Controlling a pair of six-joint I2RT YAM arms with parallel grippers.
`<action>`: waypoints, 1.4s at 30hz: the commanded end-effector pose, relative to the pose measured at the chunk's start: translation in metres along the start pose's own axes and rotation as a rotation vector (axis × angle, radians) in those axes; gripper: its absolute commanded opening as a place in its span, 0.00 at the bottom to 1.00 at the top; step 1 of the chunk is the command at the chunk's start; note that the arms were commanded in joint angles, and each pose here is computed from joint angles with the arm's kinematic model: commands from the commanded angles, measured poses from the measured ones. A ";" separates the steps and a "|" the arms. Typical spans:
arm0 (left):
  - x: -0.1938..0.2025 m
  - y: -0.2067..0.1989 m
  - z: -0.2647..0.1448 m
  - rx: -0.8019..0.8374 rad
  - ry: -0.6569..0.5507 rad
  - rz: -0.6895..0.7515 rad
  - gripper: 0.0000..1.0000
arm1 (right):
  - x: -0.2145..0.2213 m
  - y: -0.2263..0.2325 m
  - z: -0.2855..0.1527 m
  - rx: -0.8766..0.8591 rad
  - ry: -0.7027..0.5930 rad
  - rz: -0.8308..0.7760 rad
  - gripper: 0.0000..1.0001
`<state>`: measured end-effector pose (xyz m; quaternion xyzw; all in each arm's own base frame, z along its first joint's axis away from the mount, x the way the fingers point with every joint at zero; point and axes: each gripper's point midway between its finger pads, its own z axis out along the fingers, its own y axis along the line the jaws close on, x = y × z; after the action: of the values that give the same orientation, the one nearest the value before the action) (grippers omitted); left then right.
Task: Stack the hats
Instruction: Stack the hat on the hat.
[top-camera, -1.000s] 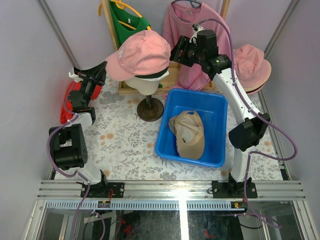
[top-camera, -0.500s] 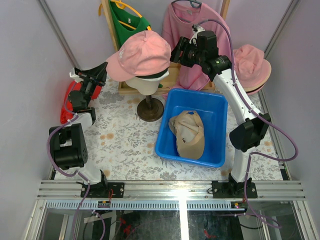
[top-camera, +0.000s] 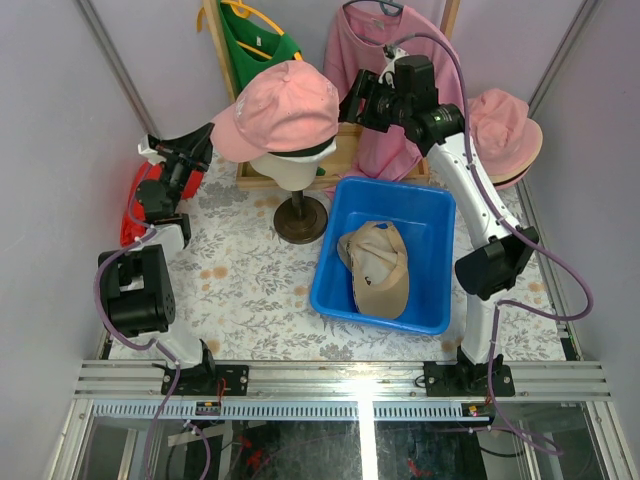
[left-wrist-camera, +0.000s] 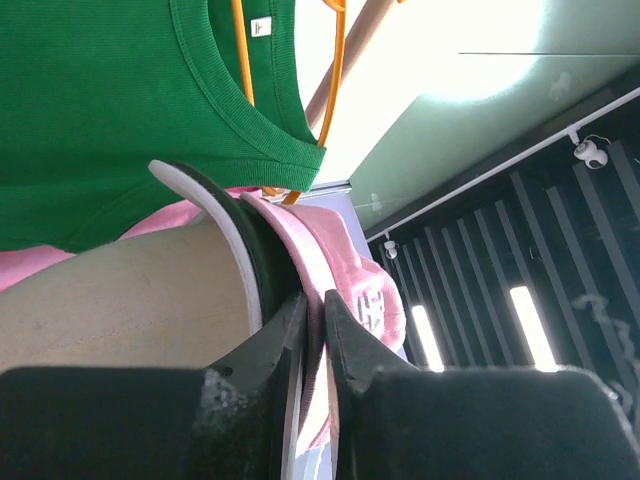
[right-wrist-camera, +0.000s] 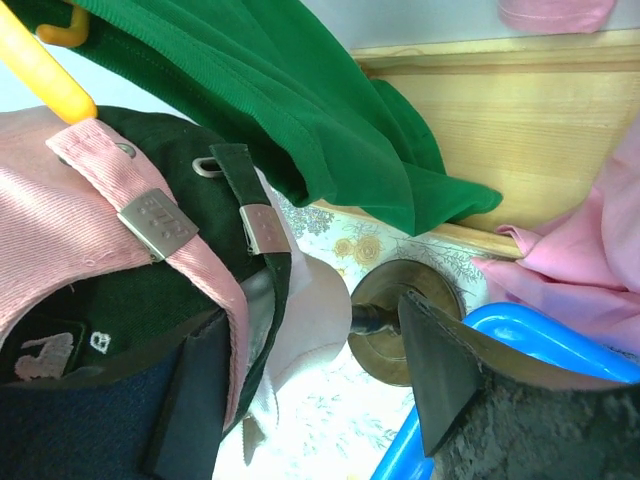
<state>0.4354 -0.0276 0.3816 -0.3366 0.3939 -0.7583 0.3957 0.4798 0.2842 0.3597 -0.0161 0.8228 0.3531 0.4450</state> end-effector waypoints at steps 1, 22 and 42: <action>-0.021 -0.024 0.002 0.045 -0.043 -0.424 0.15 | -0.015 0.023 -0.015 -0.060 -0.020 -0.016 0.71; -0.011 -0.049 0.004 0.122 -0.033 -0.406 0.42 | -0.037 -0.001 -0.035 0.001 -0.072 0.030 0.75; -0.015 -0.069 -0.013 0.185 -0.121 -0.373 0.48 | -0.067 0.016 -0.064 -0.034 -0.190 0.028 0.76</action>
<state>0.4293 -0.0045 0.4069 -0.3565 0.3344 -0.7525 0.4414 0.4812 0.2597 0.3800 0.0153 0.8151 0.3634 0.4509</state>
